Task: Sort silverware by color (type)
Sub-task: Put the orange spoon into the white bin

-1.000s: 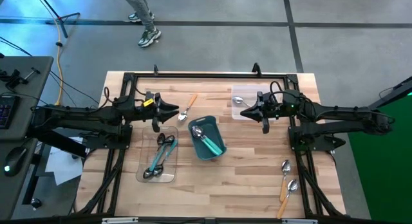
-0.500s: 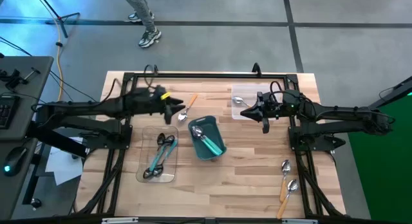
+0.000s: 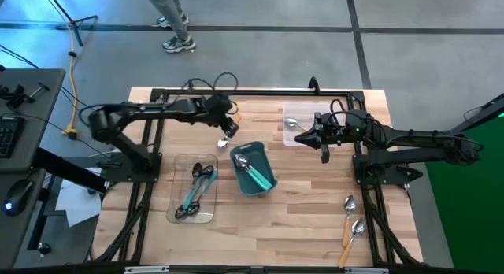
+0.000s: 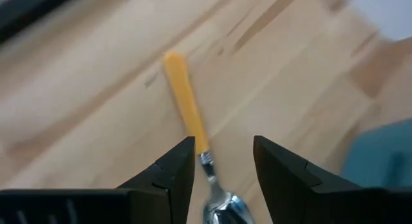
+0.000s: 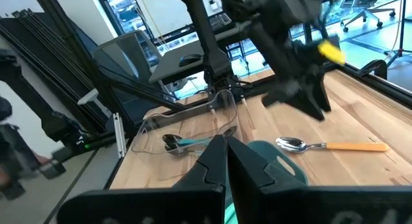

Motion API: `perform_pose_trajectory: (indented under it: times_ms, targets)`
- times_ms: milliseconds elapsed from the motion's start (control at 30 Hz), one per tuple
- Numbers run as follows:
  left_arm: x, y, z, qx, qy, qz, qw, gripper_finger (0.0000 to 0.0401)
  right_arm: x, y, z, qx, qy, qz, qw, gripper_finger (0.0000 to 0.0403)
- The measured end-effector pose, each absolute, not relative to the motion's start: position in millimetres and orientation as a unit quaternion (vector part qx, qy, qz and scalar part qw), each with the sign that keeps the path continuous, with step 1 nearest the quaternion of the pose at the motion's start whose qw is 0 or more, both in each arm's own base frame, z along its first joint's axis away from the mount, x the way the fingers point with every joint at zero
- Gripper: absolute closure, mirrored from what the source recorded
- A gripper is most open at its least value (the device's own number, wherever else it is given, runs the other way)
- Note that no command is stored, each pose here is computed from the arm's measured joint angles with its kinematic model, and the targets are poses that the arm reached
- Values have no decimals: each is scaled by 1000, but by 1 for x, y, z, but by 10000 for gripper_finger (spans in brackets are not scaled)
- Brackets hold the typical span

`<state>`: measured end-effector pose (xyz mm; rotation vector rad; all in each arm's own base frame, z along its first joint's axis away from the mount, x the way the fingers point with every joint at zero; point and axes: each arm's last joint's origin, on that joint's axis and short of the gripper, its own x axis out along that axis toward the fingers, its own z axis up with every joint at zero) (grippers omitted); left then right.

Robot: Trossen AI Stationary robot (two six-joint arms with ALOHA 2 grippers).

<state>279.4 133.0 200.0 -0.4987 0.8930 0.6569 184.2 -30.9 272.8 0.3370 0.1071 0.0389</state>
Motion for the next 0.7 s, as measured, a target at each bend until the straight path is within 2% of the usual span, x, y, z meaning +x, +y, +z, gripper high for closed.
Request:
perform_pose_trajectory:
  times_ms: [267, 600, 700]
  targets:
    - [291, 140, 148, -267, 478, 331, 768, 252, 184, -31, 270, 171, 68, 17, 983, 403]
    - [301, 143, 123, -276, 481, 345, 757, 253, 184, -31, 270, 171, 69, 17, 983, 403]
    - [301, 140, 121, -262, 495, 335, 758, 266, 184, -31, 270, 169, 69, 17, 983, 403]
